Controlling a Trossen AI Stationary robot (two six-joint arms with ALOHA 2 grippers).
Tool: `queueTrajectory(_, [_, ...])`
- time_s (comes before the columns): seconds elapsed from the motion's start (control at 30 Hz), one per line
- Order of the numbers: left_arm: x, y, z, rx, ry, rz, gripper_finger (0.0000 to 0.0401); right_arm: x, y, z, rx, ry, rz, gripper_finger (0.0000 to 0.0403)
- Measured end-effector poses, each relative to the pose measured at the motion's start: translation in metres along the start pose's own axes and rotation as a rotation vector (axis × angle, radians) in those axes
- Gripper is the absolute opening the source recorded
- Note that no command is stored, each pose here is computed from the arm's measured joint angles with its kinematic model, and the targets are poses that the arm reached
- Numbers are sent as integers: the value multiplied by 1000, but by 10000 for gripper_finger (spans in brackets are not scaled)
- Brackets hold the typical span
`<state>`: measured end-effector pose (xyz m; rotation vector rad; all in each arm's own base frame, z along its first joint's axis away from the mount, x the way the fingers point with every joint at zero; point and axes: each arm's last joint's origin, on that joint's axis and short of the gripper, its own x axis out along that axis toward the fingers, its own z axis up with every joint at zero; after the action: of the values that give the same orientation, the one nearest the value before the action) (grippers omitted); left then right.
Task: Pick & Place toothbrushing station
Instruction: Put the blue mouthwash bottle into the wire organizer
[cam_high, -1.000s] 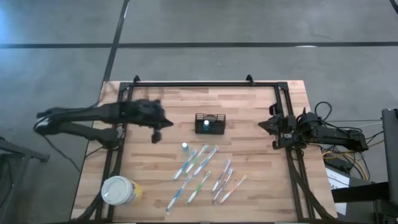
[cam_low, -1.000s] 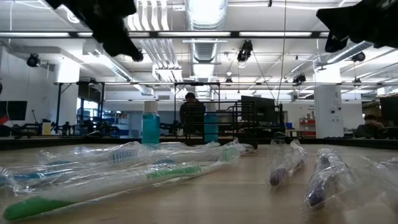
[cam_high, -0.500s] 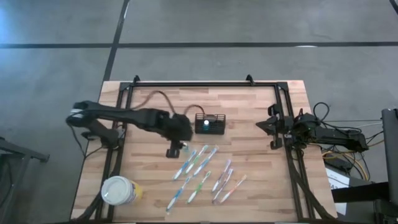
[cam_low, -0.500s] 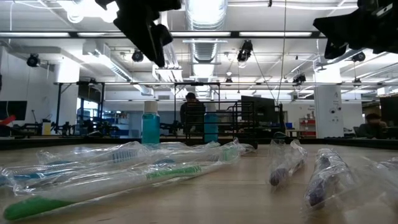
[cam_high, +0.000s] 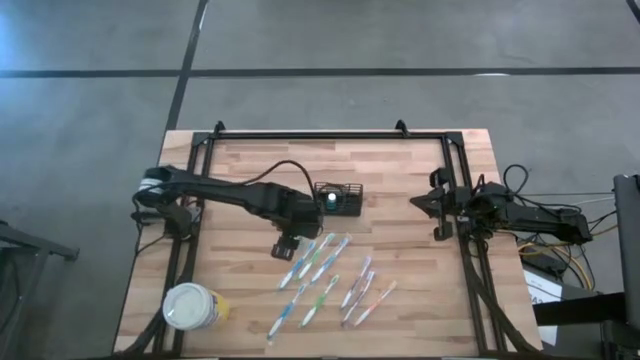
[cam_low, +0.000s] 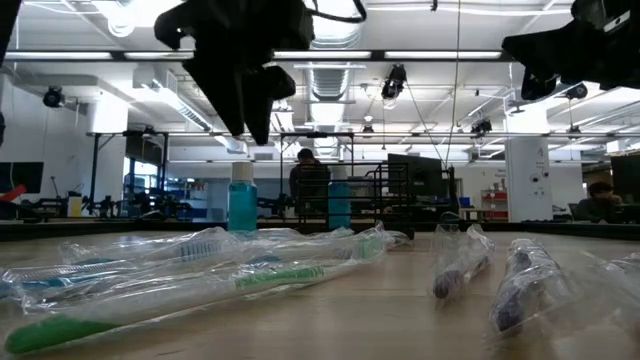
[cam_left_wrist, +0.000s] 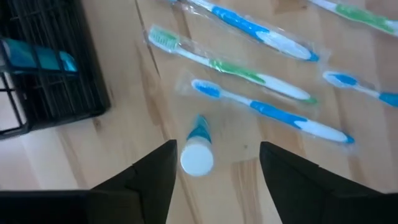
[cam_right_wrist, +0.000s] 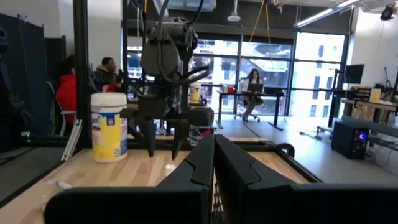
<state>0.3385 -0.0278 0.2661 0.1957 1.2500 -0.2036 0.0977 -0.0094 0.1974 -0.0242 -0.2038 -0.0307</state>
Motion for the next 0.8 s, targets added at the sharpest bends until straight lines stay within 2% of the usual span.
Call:
queueTrajectory(0.23, [15,-1,-7,25,11,12,231,0,0,0,2,-1,-1,8])
queueTrajectory(0.8, [30,6,-14,32,6,30,231,0,0,0,3,-1,-7,8])
